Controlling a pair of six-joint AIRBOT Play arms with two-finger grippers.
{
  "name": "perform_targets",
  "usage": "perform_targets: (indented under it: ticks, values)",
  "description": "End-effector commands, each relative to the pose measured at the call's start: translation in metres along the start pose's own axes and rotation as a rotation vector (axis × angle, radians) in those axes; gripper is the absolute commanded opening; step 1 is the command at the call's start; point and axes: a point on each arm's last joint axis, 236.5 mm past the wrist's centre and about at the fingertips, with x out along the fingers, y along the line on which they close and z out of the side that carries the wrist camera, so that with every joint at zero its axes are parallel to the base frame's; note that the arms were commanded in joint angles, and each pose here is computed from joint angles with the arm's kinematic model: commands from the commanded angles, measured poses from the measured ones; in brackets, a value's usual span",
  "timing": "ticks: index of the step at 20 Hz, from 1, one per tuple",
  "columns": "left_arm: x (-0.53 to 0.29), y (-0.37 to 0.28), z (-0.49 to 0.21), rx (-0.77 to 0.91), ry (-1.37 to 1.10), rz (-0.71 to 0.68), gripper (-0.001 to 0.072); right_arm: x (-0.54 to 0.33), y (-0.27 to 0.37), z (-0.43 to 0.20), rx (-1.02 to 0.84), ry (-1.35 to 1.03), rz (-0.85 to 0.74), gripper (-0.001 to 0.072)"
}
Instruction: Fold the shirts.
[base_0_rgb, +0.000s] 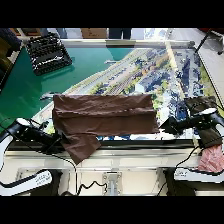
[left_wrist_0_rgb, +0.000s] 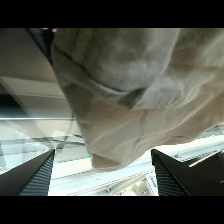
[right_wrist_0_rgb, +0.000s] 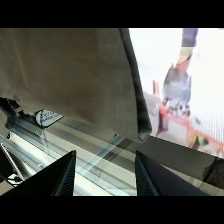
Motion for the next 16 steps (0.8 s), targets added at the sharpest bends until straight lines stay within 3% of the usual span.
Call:
perform_targets:
  ticks: [1,7,10,11,12,14,16]
  values:
    - [0.003,0.001,0.015,-0.025,-0.067,-0.004,0.0698,0.002,0.0,0.0,0.001,-0.007,0.003,0.0396]
    - [0.003,-0.011,0.028,-0.05,-0.115,-0.061,0.0688,0.002,0.002,0.001,0.003,-0.009,0.013,0.0396]
    - [0.008,-0.015,0.026,-0.041,-0.097,-0.055,0.059,0.001,0.007,0.002,0.003,-0.013,0.033,0.0396]
    - [0.01,-0.017,0.025,-0.03,-0.092,-0.047,0.0589,0.001,0.008,0.002,0.003,-0.013,0.038,0.0396]
    - [0.013,-0.019,0.024,-0.025,-0.088,-0.037,0.0528,0.001,0.008,0.001,0.003,-0.01,0.039,0.0396]
    - [0.016,-0.021,0.022,-0.006,-0.084,-0.024,0.0226,0.001,0.009,0.001,0.003,-0.008,0.04,0.0395]
    - [0.018,-0.023,0.02,0.006,-0.077,-0.018,0.0106,0.001,0.009,0.001,-0.001,-0.01,0.04,0.0396]
